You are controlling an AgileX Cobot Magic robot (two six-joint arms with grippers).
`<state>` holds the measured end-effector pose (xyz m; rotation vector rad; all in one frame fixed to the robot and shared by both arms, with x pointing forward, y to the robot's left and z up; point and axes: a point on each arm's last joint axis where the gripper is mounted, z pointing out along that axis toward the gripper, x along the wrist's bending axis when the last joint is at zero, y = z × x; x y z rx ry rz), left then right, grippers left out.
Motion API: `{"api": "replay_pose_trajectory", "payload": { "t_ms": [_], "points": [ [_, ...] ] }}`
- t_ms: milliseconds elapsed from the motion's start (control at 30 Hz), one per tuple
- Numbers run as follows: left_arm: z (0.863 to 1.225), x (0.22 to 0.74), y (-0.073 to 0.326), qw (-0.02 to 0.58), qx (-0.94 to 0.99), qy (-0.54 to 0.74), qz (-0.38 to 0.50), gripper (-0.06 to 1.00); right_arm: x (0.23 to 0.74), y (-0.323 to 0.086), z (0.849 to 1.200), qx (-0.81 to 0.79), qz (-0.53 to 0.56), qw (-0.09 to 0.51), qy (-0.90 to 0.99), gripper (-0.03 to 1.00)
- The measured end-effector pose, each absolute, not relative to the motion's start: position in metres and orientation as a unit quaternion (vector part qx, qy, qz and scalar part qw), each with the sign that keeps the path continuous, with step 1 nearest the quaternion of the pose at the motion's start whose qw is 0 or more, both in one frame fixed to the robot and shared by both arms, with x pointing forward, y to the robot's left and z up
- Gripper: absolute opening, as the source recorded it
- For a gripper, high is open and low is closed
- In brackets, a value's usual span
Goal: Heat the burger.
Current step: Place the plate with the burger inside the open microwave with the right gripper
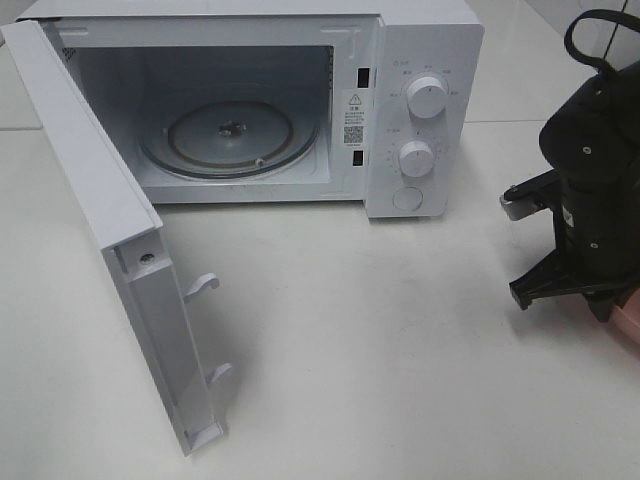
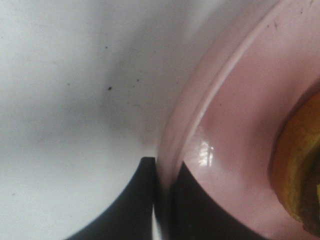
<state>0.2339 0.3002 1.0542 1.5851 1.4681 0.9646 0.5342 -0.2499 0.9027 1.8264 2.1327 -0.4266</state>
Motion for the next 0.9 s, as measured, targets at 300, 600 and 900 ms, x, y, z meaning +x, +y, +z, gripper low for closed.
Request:
{"api": "replay_pose_trajectory", "payload": {
  "t_ms": [300,600,900],
  "points": [
    [1.054,0.234,0.3,0.378,0.62,0.574,0.377,0.97,0.528,-0.238,0.906,0.608,-0.181,0.173,0.753,0.08],
    [1.054,0.234,0.3,0.378,0.62,0.574,0.377,0.97,0.521,-0.228,0.923,0.597,-0.164,0.19,0.762,0.08],
    [1.054,0.234,0.3,0.378,0.62,0.574,0.377,0.97,0.495,-0.228,0.929,0.587,-0.177,0.185,0.768,0.08]
  ]
}}
